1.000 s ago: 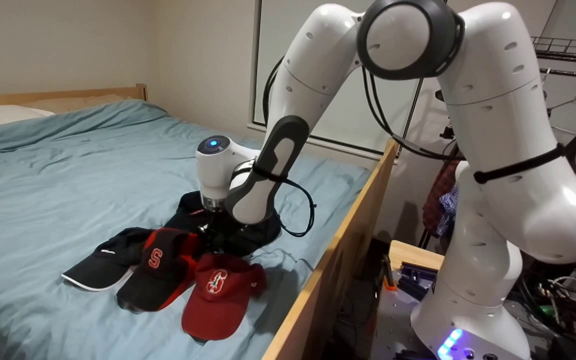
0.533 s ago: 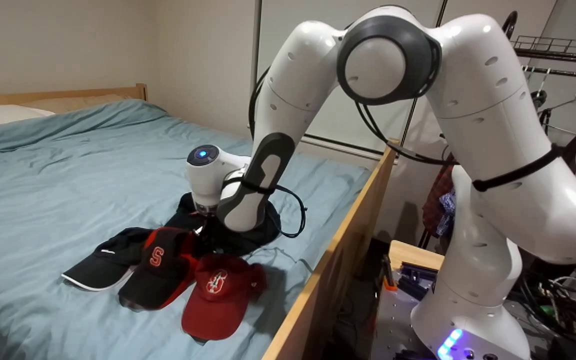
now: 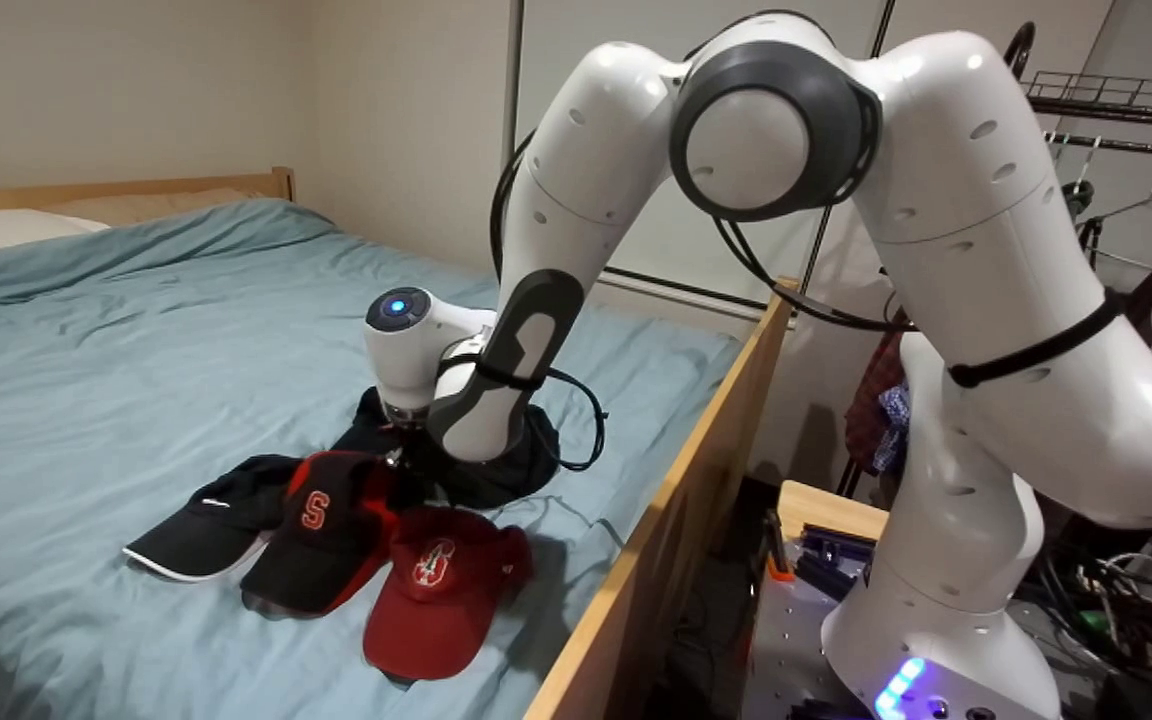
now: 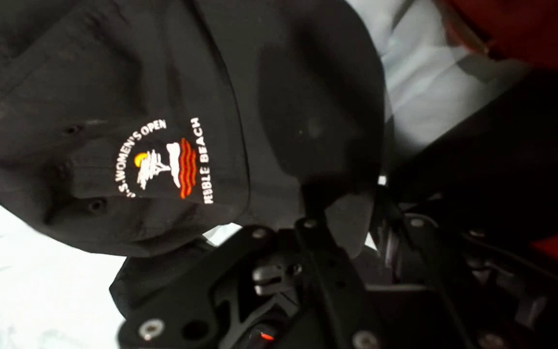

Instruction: Put the black cap on the bottom right on top of the black cap on the upper right

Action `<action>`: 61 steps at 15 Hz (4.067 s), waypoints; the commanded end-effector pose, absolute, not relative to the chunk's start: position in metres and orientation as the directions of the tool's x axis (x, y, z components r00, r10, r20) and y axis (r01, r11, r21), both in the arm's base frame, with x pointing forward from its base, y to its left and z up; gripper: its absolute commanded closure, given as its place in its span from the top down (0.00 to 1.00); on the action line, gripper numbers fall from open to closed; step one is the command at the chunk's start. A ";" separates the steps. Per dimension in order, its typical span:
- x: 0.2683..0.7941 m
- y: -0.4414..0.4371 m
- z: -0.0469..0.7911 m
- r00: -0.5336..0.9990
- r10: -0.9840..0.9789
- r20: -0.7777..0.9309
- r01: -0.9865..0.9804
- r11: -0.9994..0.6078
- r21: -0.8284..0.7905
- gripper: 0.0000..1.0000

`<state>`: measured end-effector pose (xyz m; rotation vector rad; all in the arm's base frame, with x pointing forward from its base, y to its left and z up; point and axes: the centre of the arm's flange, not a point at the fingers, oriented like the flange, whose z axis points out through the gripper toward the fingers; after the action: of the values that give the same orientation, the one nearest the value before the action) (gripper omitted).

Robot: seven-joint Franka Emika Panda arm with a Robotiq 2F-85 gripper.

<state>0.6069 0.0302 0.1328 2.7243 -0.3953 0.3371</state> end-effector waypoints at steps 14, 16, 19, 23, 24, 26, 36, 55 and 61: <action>0.648 0.004 0.249 0.836 -0.135 0.531 -0.397 -0.818 0.417 0.05; 0.656 0.019 0.273 0.825 -0.078 0.560 -0.383 -0.805 0.453 0.05; 0.666 0.034 0.303 0.785 -0.011 0.619 -0.407 -0.763 0.502 0.05; 0.680 0.047 0.323 0.751 0.092 0.654 -0.450 -0.653 0.609 0.05; 0.686 0.049 0.324 0.752 0.124 0.648 -0.452 -0.618 0.643 0.05; 0.696 0.053 0.324 0.761 0.174 0.625 -0.452 -0.550 0.703 0.05; 0.719 0.051 0.239 0.893 0.245 0.377 -0.163 -0.605 0.779 0.05; 0.703 0.113 0.185 0.743 0.663 -0.092 0.393 -0.321 0.862 0.05; 0.689 0.091 0.164 0.758 0.636 -0.142 0.476 -0.393 0.787 0.30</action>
<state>0.6919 0.1017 0.1685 2.0018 0.8046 0.2801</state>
